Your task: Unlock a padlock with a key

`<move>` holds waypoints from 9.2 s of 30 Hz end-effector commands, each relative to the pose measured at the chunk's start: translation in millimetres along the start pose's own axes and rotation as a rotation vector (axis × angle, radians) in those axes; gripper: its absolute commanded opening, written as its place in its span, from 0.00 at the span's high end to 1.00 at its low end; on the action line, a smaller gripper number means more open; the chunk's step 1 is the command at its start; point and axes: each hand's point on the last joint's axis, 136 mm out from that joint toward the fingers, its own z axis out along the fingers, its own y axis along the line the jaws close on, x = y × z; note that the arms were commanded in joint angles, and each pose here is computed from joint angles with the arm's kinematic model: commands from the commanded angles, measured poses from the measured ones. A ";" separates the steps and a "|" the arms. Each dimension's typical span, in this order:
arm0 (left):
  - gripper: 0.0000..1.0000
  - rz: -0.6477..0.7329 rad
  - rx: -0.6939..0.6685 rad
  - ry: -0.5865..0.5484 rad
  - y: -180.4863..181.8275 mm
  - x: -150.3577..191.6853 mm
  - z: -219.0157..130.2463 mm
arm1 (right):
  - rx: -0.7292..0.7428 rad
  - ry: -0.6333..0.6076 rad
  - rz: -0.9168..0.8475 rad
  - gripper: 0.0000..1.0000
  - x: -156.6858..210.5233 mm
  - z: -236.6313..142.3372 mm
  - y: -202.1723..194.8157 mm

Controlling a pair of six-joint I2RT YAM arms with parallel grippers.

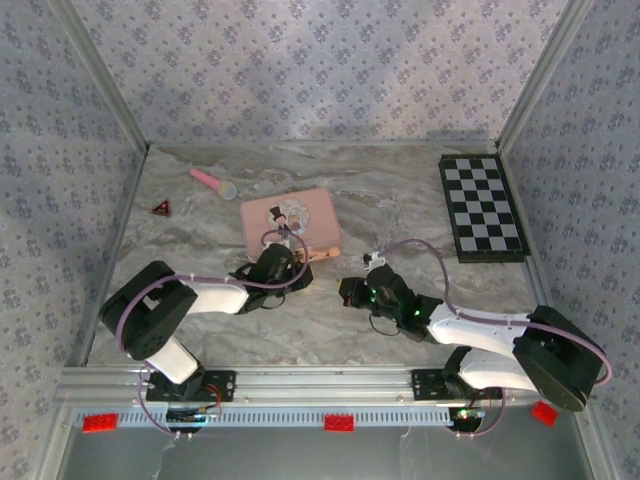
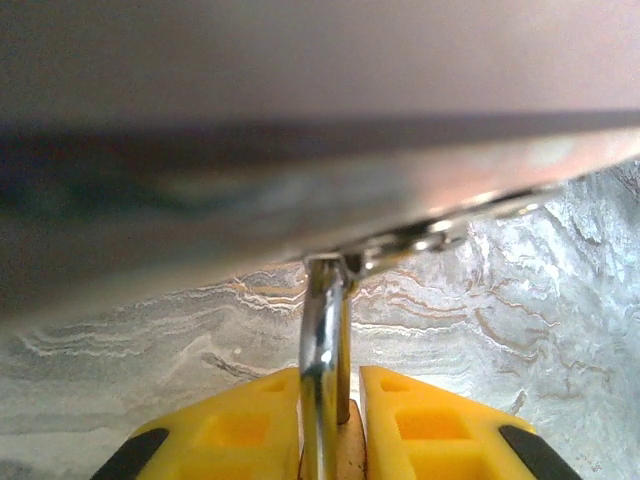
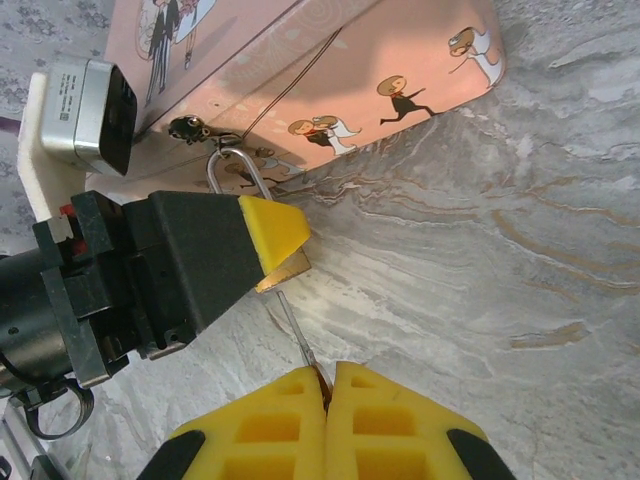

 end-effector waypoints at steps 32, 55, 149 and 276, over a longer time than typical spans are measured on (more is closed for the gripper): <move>0.85 -0.130 0.188 -0.051 -40.3 -21.8 -14.6 | -0.166 0.154 0.276 1.00 39.6 50.4 3.5; 0.87 -0.189 0.236 -0.041 -37.2 -22.8 -12.1 | -0.287 0.183 0.462 1.00 38.9 55.2 4.0; 0.88 -0.202 0.363 -0.027 -57.2 -25.8 -17.5 | -0.384 0.165 0.542 1.00 20.7 61.8 16.7; 0.95 -0.266 0.479 -0.051 -67.9 -29.8 -21.6 | -0.470 0.100 0.643 1.00 -24.4 66.1 39.7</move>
